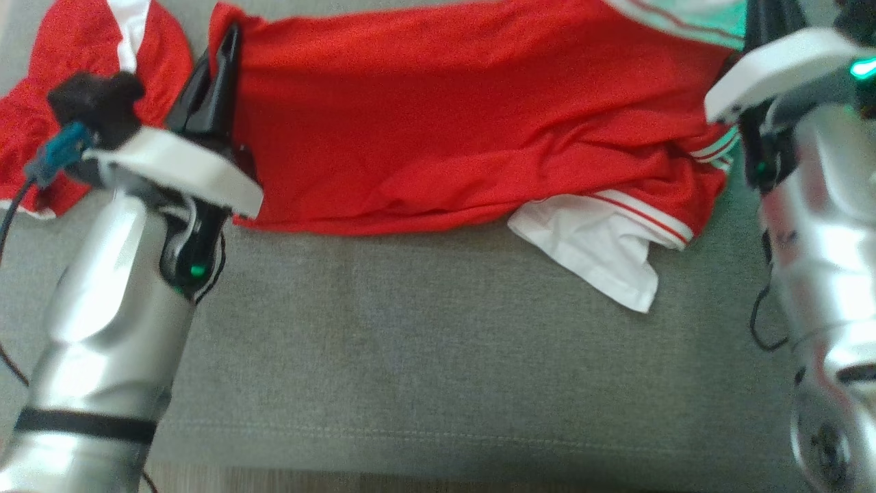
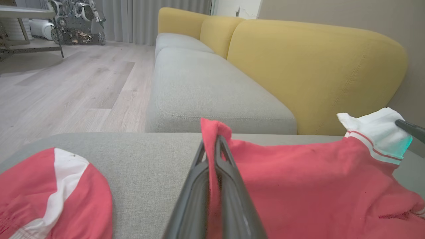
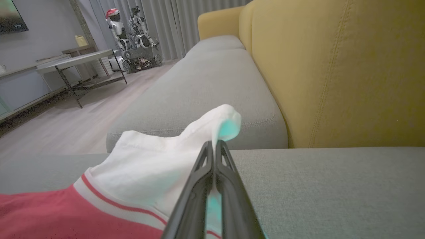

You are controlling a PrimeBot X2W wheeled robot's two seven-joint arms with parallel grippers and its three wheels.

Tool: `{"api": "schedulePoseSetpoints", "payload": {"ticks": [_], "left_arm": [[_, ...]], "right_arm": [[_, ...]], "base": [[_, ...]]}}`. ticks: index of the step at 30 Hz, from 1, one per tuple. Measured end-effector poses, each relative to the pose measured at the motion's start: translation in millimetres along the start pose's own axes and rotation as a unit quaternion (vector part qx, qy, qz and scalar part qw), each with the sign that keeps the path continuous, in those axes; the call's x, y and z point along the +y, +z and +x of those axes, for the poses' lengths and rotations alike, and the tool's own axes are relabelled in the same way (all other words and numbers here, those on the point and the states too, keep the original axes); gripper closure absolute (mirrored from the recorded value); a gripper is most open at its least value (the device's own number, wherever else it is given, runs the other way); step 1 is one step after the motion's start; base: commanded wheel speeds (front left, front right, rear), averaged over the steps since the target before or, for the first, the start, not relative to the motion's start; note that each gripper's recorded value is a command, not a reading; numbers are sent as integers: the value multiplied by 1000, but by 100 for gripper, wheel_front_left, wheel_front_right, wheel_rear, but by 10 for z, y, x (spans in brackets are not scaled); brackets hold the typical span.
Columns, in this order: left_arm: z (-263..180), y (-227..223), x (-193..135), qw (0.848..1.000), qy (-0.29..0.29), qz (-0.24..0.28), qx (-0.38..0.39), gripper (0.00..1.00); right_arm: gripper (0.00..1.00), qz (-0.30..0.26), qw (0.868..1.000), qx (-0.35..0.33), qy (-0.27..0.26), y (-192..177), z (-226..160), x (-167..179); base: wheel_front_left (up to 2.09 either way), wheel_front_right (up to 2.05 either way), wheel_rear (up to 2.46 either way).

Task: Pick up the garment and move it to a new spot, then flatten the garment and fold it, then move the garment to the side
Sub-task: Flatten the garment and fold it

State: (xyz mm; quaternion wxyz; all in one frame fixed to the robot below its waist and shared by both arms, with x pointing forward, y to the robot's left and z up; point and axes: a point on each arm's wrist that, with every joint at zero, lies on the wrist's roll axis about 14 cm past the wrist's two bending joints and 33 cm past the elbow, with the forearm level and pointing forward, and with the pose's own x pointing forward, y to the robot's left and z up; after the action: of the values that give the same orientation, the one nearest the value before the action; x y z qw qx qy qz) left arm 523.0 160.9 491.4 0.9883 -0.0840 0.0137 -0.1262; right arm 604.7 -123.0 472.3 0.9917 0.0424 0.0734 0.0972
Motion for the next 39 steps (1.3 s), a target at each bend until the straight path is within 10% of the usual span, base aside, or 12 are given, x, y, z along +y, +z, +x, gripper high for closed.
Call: {"api": "schedulePoseSetpoints", "payload": {"ticks": [19,34,39], "left_arm": [[-860,1362,-389,980,-13,41,-196,100],[-1369,2477,-834,939,-46,84,-330,100],[-1385,2568,-872,936,-48,85,-338,100]], "right_arm": [[100,-14,977,-214,7,1459,-1699,62],[100,-82,917,-390,-9,2889,-2612,154],[100,-80,915,-396,-5,3002,-2638,147]], "base": [[0,0,0],[0,0,0],[0,0,0]]}}
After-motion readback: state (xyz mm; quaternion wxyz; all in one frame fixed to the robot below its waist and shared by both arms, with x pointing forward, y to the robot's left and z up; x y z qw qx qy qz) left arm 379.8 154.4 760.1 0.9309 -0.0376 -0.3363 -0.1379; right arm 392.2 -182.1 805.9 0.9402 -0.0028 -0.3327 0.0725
